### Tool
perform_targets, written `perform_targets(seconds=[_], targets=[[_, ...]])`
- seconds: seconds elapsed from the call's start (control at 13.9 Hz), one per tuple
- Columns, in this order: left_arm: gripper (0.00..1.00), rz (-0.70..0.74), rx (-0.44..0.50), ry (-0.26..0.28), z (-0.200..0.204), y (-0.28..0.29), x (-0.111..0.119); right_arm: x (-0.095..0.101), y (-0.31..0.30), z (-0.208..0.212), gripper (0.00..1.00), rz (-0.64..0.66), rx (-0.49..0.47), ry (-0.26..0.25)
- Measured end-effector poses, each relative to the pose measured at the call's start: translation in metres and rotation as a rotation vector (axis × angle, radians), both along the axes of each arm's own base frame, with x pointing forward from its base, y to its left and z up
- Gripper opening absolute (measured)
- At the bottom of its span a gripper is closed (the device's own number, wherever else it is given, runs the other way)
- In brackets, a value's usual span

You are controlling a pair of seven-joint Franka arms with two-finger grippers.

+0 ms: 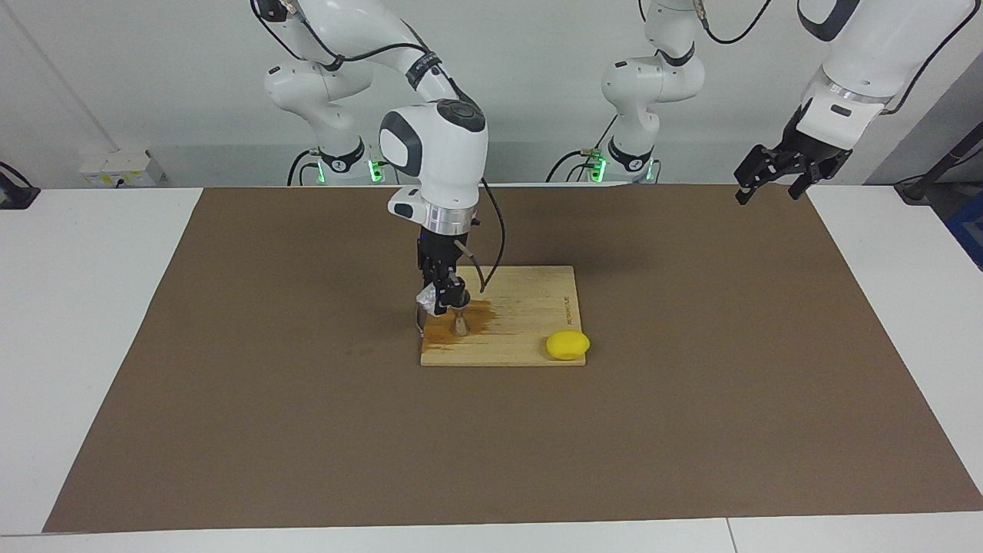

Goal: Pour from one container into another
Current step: 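Move the held glass over the steel cup with the right gripper, then tilt the glass above the steel cup with the right gripper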

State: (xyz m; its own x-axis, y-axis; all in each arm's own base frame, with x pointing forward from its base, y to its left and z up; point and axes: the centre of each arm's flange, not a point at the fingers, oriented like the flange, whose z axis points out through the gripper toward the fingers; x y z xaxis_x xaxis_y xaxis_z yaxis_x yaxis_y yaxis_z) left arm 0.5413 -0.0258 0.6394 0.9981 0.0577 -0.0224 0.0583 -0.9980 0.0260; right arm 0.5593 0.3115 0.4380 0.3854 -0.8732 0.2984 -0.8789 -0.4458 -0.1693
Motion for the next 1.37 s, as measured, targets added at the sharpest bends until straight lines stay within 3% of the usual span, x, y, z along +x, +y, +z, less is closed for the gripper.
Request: perform_targets(seconds=[0.65,1.37], targets=[[1.00,-0.007,0.000,0.007,-0.003,-0.001,-0.001,-0.004,-0.002,0.004,0.51,0.026,-0.060,0.002],[1.00,-0.005,0.001,0.020,-0.003,0.000,-0.003,0.004,-0.013,0.013,0.51,-0.056,0.108,0.091]])
